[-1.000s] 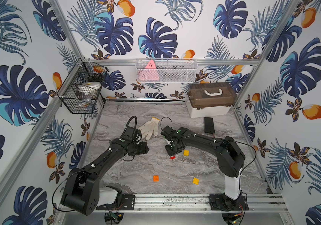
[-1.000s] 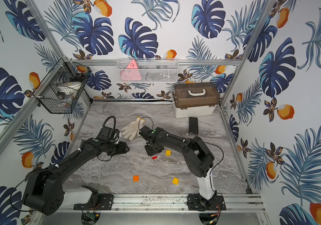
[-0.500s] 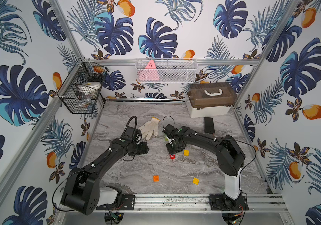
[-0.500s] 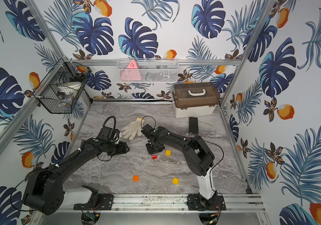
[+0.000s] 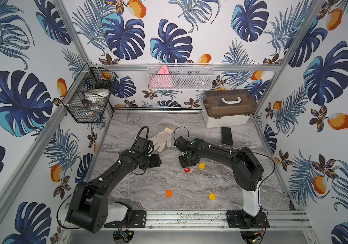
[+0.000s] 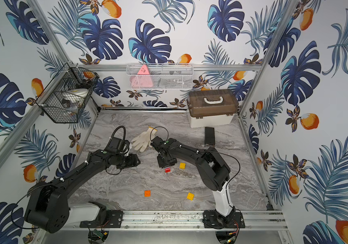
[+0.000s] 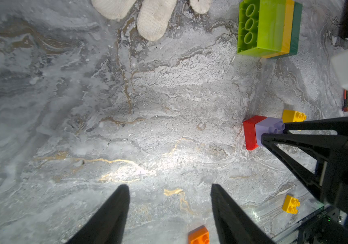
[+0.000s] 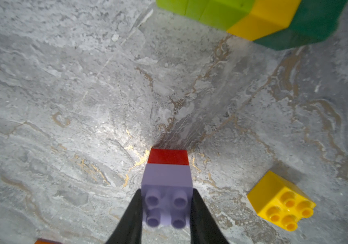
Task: Assemble the number 1 with lego
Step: Assemble the lego brick with the lego brick.
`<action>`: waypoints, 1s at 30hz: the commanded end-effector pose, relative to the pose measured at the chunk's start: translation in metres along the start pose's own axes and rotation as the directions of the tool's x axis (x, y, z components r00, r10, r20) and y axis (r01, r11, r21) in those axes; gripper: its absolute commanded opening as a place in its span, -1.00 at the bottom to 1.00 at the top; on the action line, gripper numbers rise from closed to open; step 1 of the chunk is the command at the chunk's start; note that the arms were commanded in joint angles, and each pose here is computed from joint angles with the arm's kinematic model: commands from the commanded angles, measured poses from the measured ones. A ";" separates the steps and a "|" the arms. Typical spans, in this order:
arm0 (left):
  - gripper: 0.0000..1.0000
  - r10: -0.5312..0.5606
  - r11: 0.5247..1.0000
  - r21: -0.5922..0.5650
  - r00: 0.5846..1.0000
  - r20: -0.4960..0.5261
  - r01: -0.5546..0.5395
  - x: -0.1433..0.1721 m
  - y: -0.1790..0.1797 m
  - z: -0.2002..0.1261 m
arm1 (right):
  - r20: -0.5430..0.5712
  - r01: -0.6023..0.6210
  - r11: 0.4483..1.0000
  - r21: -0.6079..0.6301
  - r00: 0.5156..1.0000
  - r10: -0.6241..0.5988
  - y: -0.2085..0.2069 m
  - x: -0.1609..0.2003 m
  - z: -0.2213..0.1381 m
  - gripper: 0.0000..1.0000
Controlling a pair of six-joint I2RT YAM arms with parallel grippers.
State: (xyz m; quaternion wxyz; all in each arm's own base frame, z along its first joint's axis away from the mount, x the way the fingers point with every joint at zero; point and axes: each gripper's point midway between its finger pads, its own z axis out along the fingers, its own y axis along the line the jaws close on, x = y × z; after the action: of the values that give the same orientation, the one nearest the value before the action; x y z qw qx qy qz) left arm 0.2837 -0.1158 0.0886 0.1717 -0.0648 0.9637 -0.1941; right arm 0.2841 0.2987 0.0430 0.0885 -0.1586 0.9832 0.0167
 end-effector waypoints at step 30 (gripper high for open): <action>0.34 0.024 1.000 -0.011 0.999 0.030 -0.024 -0.005 0.000 -0.005 | 0.067 -0.221 0.975 -0.021 0.973 0.222 -0.051 0.015 -0.072 0.53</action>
State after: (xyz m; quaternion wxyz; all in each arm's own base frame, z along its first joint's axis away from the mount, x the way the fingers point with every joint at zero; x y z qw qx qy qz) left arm 0.2849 -0.1133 0.0916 0.1803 -0.0659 0.9631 -0.1886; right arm 0.2791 0.2596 0.1102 0.1261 -0.0871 0.9873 0.0420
